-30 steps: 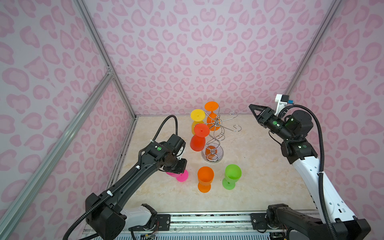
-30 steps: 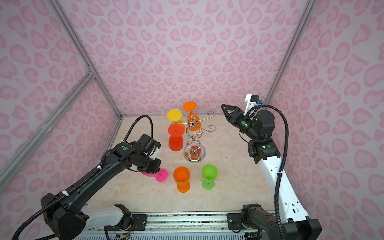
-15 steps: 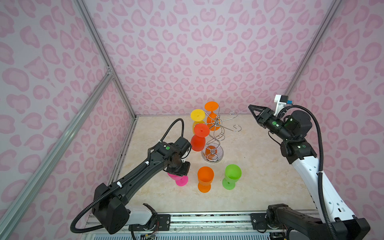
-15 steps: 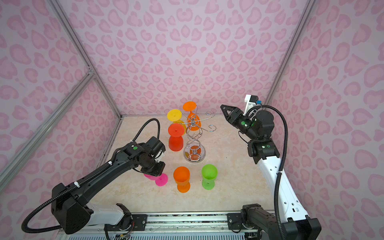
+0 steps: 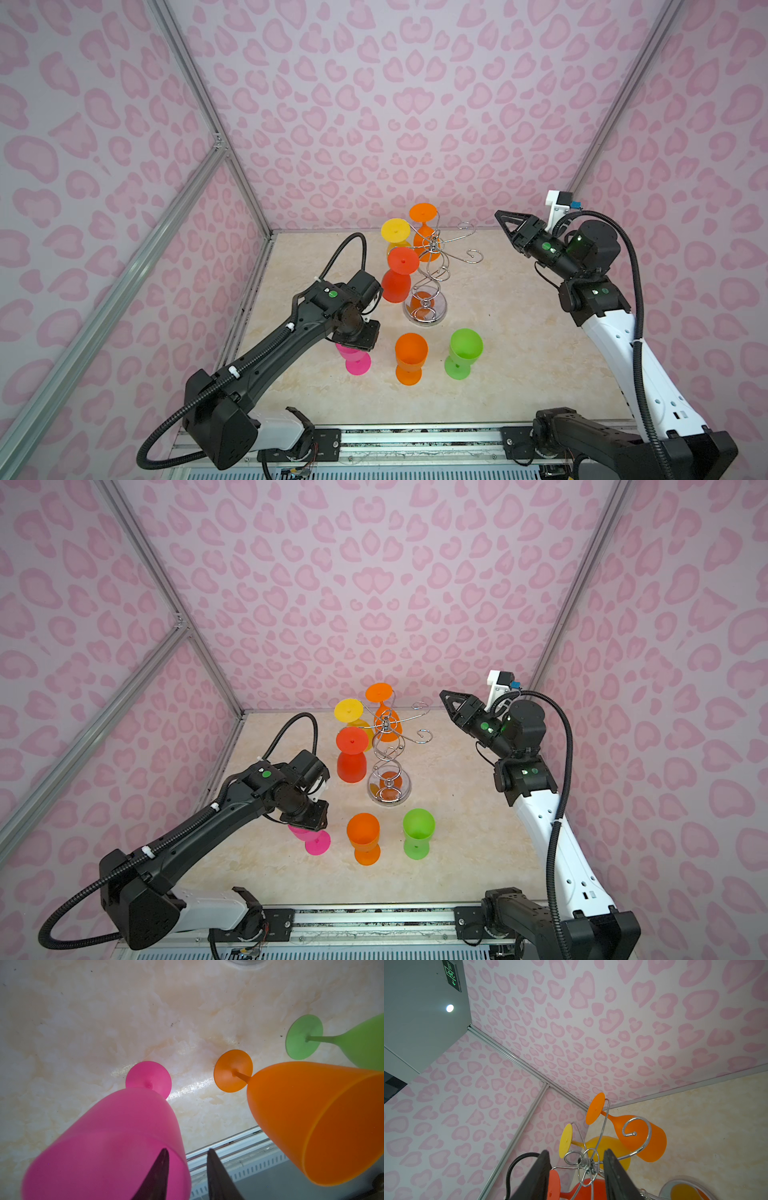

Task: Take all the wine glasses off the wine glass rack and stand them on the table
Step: 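Raise the left gripper and move it to the red glass's foot on the rack, then close the left gripper on the red glass's foot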

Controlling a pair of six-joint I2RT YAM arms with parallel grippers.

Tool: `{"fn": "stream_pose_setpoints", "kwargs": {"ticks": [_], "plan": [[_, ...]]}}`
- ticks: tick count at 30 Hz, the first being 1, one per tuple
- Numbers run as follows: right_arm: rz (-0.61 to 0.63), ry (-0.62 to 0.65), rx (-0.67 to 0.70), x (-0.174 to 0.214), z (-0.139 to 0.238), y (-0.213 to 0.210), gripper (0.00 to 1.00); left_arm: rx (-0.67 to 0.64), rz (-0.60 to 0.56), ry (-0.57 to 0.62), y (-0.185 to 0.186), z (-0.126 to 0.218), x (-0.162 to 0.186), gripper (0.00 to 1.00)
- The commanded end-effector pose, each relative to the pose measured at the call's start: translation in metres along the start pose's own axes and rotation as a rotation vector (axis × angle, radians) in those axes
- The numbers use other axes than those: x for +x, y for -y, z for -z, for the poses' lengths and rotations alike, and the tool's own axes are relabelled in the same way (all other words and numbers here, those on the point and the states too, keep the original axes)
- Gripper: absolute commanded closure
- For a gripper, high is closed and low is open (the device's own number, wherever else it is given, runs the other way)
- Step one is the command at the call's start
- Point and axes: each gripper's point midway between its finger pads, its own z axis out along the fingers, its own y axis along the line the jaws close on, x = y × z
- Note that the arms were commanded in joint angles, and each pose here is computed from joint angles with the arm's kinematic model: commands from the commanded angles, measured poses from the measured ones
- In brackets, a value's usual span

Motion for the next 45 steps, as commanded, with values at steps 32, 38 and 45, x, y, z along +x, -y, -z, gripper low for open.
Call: {"fn": "stream_pose_setpoints", "kwargs": {"ticks": [32, 38, 45], "plan": [[0.001, 0.01, -0.021, 0.003, 0.006, 0.001, 0.57, 0.834, 0.258, 0.736, 0.06, 0.186, -0.132, 0.39], [-0.003, 0.011, -0.022, 0.004, 0.006, 0.004, 0.57, 0.846, 0.256, 0.685, 0.064, 0.176, -0.142, 0.4], [-0.005, 0.013, -0.02, 0.003, 0.007, 0.005, 0.57, 0.854, 0.259, 0.639, 0.068, 0.163, -0.15, 0.42]]}}
